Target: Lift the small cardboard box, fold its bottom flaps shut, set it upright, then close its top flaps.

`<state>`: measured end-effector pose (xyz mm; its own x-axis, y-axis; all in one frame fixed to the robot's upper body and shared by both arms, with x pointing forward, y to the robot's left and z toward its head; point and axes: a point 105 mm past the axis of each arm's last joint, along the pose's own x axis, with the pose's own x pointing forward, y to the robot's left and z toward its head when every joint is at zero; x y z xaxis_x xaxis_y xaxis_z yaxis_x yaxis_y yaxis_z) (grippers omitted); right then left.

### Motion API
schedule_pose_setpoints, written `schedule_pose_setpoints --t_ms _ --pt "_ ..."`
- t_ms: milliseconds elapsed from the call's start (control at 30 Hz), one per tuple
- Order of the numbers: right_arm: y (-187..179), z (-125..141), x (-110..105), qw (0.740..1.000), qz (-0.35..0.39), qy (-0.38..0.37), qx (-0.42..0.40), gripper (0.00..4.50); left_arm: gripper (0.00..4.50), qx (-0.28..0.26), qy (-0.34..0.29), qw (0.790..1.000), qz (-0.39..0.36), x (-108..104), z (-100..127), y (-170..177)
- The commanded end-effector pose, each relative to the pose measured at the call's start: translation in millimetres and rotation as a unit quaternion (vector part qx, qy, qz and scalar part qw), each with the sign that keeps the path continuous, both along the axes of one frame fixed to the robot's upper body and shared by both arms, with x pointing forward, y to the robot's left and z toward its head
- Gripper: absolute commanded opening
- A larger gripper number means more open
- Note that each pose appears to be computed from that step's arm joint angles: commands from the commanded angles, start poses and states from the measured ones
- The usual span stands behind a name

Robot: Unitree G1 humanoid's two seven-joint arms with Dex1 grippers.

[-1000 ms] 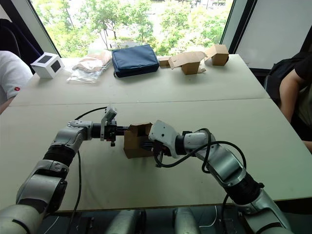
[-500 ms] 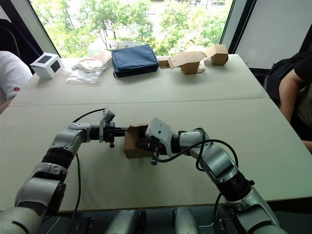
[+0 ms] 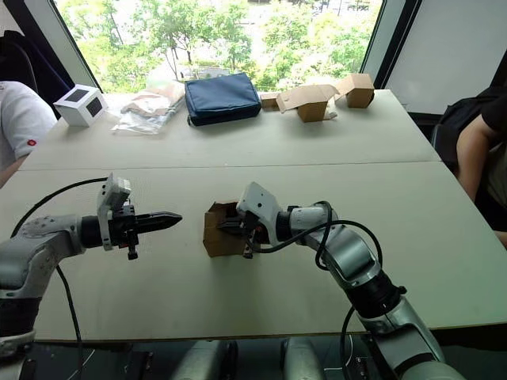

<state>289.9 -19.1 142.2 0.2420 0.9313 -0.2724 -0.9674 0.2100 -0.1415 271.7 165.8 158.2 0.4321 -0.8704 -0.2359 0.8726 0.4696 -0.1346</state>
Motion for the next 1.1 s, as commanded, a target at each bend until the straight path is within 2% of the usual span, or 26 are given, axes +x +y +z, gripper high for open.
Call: schedule_pose_setpoints --t_ms 33,433,633,767,867,1000,1100 --pt "4.5 11.1 -0.3 1.000 0.013 -0.020 0.017 0.00 0.01 -0.005 -0.011 1.000 -0.015 -7.6 5.1 -14.4" --pt "7.5 9.6 0.6 0.999 0.018 -0.023 0.015 0.00 0.01 0.008 0.001 0.999 -0.049 -7.1 -18.9 -37.3" --pt "3.0 40.4 -22.0 0.995 0.064 -0.016 0.068 0.00 0.01 0.002 -0.001 0.999 -0.048 0.9 -24.4 -40.6" --pt "-4.4 76.4 -9.8 0.991 0.027 -0.016 0.127 0.00 0.01 -0.005 -0.002 0.999 -0.051 2.5 -23.1 -42.2" --pt "-8.5 83.5 9.2 0.992 -0.020 -0.035 0.121 0.00 0.01 -0.008 -0.003 0.999 -0.050 3.5 -22.3 -42.7" --pt "-6.1 64.3 35.2 0.993 -0.071 -0.081 0.042 0.00 0.01 -0.009 -0.005 0.999 -0.050 3.4 -21.5 -43.5" --pt "-0.5 47.0 36.2 0.993 -0.057 -0.099 0.000 0.00 0.01 -0.010 -0.006 0.999 -0.049 3.2 -21.5 -44.8"
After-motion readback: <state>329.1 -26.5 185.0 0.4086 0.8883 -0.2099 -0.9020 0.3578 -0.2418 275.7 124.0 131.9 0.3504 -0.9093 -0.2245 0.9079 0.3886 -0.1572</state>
